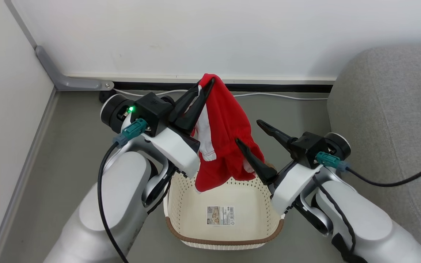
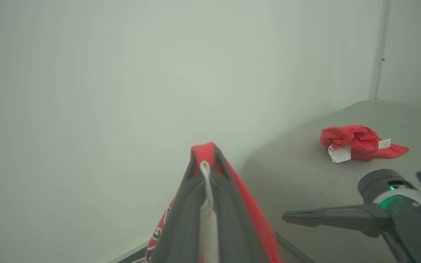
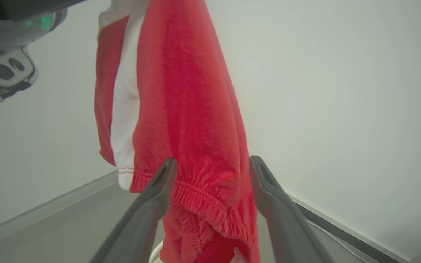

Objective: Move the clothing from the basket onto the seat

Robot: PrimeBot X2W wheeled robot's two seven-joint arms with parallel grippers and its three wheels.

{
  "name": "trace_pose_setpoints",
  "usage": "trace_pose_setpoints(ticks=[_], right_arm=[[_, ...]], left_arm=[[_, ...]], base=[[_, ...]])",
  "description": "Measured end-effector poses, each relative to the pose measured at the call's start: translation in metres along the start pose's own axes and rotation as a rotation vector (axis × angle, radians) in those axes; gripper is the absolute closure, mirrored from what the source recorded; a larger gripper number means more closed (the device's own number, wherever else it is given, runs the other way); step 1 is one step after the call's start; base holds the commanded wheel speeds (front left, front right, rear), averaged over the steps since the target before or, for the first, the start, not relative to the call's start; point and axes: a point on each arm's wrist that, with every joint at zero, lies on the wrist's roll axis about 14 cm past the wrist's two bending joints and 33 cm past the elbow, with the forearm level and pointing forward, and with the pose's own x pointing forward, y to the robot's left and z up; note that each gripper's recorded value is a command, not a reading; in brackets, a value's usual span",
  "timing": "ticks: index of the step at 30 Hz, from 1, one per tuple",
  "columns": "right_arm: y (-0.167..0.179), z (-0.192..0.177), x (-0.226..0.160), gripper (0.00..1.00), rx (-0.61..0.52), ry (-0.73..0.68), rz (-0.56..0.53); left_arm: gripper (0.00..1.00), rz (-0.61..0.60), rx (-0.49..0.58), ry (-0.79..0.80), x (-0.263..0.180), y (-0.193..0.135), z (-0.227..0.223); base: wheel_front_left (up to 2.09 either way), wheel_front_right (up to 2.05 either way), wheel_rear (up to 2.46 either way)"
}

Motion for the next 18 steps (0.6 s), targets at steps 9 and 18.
trace_pose_setpoints(ticks=[9, 18], right_arm=[[0.009, -0.004, 0.021, 0.00, -0.038, 0.062, 0.099], [0.030, -0.028, 0.036, 0.00, -0.005, 0.169, 0.196]], left_arm=[[1.00, -0.013, -0.001, 0.002, -0.004, -0.006, -0.001], [1.00, -0.039, 0.002, -0.011, -0.001, -0.013, 0.003]], base=[[0.00, 0.00, 0.00], [0.00, 0.00, 0.00]])
